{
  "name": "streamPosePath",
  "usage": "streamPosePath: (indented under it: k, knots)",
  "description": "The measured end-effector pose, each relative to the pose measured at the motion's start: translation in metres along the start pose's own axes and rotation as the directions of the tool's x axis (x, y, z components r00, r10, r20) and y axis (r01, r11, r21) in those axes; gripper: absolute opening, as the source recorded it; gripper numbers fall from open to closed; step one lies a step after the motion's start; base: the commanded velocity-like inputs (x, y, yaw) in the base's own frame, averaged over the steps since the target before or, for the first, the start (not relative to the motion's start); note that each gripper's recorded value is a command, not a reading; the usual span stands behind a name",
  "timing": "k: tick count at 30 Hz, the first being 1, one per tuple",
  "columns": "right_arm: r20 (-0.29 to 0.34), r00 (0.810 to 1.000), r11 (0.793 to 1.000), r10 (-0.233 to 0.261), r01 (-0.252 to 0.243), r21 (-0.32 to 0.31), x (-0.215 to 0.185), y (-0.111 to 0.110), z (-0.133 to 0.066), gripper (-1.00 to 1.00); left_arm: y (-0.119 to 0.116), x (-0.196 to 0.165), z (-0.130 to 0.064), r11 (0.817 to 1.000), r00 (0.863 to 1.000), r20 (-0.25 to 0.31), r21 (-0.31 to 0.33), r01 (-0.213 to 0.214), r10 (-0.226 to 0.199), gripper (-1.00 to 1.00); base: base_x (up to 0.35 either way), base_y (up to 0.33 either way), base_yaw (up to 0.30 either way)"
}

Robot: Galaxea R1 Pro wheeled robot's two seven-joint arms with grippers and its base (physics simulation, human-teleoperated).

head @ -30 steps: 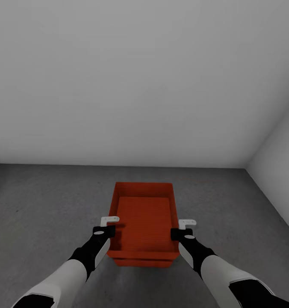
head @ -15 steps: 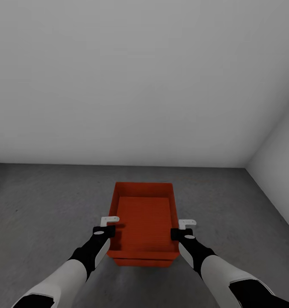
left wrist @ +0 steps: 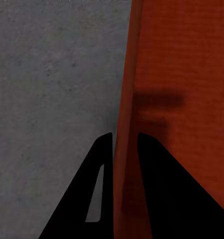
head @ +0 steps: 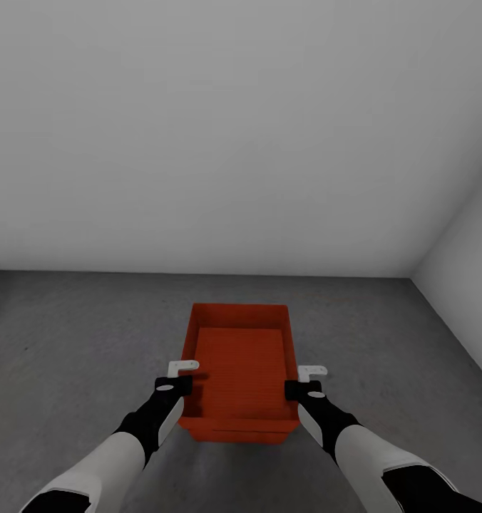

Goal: Move the two storage containers from the living room to the garage. In the garage, place one container on the floor and stack the other container on top of it (either order is fine).

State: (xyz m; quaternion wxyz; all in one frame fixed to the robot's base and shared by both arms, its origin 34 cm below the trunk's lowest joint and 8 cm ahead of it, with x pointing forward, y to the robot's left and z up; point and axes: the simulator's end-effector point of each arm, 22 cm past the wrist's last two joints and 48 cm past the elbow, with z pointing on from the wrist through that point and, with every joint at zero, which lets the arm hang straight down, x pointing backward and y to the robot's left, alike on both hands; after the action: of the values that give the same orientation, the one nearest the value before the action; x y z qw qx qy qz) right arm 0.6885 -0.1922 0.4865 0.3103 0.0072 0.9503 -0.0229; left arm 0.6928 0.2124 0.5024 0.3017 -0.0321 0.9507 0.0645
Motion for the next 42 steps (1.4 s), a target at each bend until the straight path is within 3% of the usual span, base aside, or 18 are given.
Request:
streamPosePath:
  k: [42]
  knots:
    - [-0.005,1.0,1.0,-0.004,0.004,0.001,0.01,0.0,0.01,-1.0,-0.001,0.011,0.01,1.0,1.0,-0.006,0.0,0.002,-0.002,-1.0,0.0,0.0,0.0]
